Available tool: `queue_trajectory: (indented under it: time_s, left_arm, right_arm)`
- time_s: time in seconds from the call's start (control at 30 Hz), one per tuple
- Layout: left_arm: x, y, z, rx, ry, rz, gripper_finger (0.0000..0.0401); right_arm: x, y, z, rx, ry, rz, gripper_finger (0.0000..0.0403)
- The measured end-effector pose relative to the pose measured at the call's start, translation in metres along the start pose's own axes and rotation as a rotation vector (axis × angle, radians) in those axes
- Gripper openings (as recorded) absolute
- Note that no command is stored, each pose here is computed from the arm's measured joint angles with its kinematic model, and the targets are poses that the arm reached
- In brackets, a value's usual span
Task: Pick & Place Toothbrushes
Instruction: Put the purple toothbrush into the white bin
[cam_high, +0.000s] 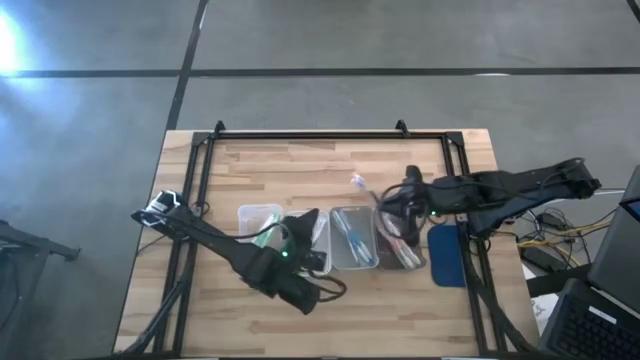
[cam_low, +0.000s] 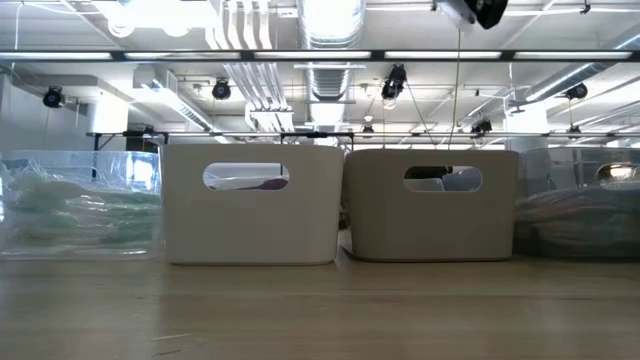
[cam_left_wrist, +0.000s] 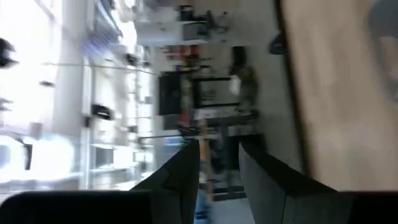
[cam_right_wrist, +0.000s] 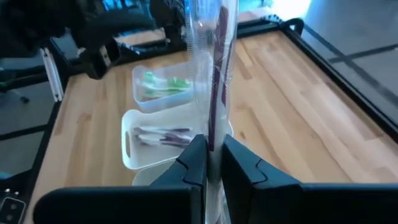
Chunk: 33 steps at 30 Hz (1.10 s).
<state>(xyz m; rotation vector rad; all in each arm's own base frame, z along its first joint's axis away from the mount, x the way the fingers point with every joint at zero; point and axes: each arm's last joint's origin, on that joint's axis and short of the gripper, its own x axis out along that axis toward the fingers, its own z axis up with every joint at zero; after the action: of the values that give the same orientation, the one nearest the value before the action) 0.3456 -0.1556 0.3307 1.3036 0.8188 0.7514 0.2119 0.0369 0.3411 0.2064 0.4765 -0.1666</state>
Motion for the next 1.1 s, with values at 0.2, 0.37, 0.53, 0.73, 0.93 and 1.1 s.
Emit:
queue_trajectory:
  time_s: [0.2, 0.37, 0.53, 0.73, 0.93, 1.1]
  left_arm:
    - [-0.001, -0.004, -0.035, -0.249, 0.07, -0.248, 0.0117]
    - [-0.001, -0.009, -0.051, -0.468, 0.17, -0.242, 0.0117]
    - [-0.009, -0.033, -0.059, -0.433, 0.154, -0.228, 0.0117]
    - [-0.015, -0.063, -0.077, -0.502, 0.152, -0.201, 0.0117]
    - [-0.019, -0.087, -0.084, -0.646, 0.088, -0.181, 0.0117]
    - [-0.019, -0.101, -0.069, -0.72, 0.011, -0.202, 0.0117]
  right_arm:
    - [-0.018, -0.008, -0.006, -0.002, -0.042, 0.012, 0.0021]
    - [-0.014, -0.01, -0.015, -0.044, -0.064, 0.018, 0.0021]
    - [-0.002, -0.01, -0.026, -0.094, -0.093, 0.026, 0.0021]
    - [0.009, -0.01, -0.04, -0.128, -0.155, 0.052, 0.0022]
    - [0.019, -0.007, -0.044, -0.174, -0.269, 0.077, 0.0022]
    - [0.023, -0.003, -0.045, -0.217, -0.4, 0.107, 0.0022]
